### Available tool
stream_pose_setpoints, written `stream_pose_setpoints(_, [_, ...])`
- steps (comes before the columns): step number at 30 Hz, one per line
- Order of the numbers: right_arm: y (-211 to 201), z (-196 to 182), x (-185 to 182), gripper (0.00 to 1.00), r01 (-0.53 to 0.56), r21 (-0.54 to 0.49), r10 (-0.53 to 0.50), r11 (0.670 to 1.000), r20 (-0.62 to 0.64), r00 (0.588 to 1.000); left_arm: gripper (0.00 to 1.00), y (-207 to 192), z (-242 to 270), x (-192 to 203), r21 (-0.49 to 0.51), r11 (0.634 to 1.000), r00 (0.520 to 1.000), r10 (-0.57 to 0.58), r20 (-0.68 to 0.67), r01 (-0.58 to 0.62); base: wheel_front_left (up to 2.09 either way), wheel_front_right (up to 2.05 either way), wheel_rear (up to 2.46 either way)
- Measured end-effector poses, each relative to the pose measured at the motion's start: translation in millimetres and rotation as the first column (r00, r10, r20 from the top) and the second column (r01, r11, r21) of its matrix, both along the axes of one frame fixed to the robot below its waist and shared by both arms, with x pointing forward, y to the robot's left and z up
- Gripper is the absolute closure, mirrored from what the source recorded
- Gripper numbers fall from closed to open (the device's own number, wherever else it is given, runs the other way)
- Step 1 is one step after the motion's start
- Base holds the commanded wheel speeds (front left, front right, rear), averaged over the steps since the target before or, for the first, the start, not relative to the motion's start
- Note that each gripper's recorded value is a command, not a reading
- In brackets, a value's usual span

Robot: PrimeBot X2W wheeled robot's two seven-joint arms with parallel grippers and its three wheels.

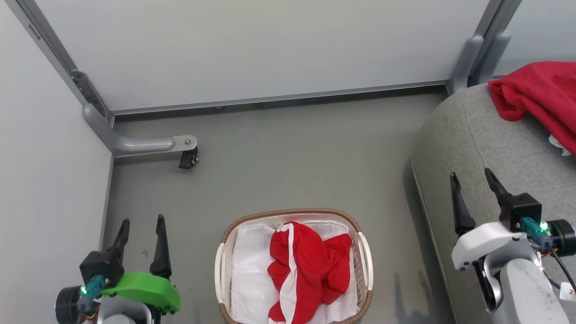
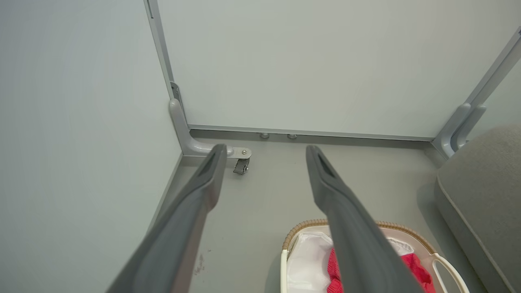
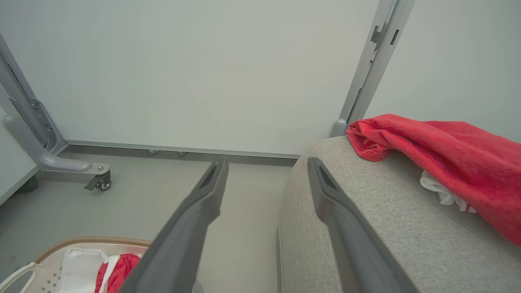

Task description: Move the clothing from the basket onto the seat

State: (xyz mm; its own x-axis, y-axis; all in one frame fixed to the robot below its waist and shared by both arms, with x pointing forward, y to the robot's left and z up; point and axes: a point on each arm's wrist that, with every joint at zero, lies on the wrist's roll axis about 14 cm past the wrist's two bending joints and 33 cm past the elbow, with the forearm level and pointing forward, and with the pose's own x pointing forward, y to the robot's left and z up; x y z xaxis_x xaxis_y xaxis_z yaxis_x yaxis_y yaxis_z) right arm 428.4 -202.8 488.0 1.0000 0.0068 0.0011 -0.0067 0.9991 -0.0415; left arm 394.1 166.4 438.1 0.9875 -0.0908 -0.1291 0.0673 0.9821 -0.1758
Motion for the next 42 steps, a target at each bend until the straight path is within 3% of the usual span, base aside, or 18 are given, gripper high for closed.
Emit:
stream_pose_setpoints(7, [-1, -10, -15, 0.00, 0.006, 0.021, -0.006, 1.000, -0.026, 1.000, 0.00, 10, -8, -17, -0.013, 0.999, 0.999, 0.044, -0.025, -0.044, 0.00, 0.00, 0.00])
stream_pose_setpoints(15, [3, -8, -7, 0.00, -0.005, 0.036, 0.005, 0.999, -0.016, 1.000, 0.00, -8, -19, -15, -0.043, 0.999, 0.998, -0.002, -0.057, 0.000, 0.00, 0.00, 0.00])
stream_pose_setpoints(27, [16, 13, 44, 0.00, -0.057, 0.062, 0.052, 0.996, 0.076, 0.996, 0.00, -89, -26, 53, -0.098, 0.970, 0.973, -0.227, -0.040, 0.222, 0.00, 0.00, 0.00])
stream_pose_setpoints(42, [6, -23, 76, 0.00, -0.051, 0.079, 0.048, 0.996, 0.037, 0.998, 0.00, -165, -120, 94, -0.171, 0.900, 0.878, -0.431, -0.211, 0.401, 0.00, 0.00, 0.00])
